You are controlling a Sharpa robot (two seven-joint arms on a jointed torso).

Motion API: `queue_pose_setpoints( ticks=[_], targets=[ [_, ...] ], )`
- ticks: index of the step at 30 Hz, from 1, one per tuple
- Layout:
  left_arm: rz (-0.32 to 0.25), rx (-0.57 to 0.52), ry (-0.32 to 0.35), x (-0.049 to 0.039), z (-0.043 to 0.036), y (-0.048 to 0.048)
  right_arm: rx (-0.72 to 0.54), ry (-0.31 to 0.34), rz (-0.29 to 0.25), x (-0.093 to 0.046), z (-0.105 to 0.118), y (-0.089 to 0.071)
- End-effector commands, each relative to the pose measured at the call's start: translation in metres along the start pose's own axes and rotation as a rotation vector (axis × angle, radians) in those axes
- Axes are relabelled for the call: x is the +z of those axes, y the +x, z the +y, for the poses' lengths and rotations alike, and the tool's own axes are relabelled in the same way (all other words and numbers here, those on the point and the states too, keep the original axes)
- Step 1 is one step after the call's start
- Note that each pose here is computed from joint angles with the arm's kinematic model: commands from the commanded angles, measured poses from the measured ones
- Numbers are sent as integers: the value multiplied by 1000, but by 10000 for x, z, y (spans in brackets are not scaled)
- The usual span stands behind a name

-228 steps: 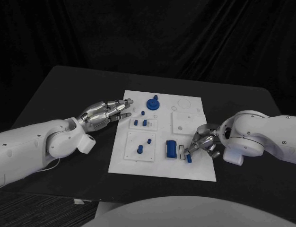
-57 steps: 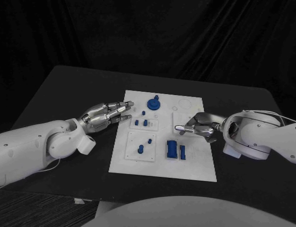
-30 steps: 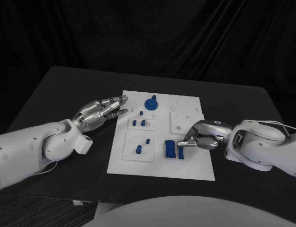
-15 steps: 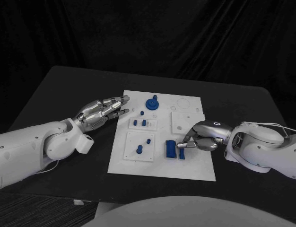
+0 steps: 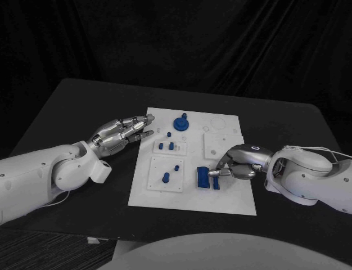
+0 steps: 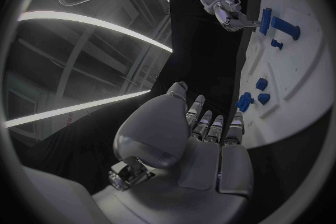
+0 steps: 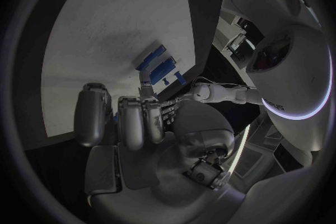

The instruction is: Assemble the parts on the task board

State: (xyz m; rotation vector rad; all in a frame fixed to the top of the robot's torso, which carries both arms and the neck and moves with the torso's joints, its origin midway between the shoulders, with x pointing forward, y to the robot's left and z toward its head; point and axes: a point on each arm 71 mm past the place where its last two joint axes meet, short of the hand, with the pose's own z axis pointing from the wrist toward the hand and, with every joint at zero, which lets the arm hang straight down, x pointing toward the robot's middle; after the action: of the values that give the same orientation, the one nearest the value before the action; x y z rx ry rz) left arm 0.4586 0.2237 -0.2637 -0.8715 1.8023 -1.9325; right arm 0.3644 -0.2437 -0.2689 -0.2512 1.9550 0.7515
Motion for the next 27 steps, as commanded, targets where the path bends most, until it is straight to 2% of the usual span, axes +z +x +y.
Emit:
queue_pose_setpoints(
  ticks=[1, 8, 14, 19, 23, 25, 27],
  targets=[
    [13, -13, 4, 9, 4, 25, -5, 44, 40, 1, -31, 72],
    [11, -13, -3, -3, 7, 16, 2, 54, 56, 14, -40, 119],
    [10, -13, -5, -3, 9, 13, 6, 59, 26, 15, -51, 105],
    [8, -12, 1, -5, 5, 9, 31, 48, -41, 0, -54, 55],
    [6, -11, 24, -7, -11, 6, 112, 48, -108, -46, -62, -11],
    [7, -12, 45, -7, -25, 6, 151, 45, -147, -60, -62, -86],
    [8, -13, 77, -11, -48, 9, 198, 38, -210, -65, -60, -238]
  ],
)
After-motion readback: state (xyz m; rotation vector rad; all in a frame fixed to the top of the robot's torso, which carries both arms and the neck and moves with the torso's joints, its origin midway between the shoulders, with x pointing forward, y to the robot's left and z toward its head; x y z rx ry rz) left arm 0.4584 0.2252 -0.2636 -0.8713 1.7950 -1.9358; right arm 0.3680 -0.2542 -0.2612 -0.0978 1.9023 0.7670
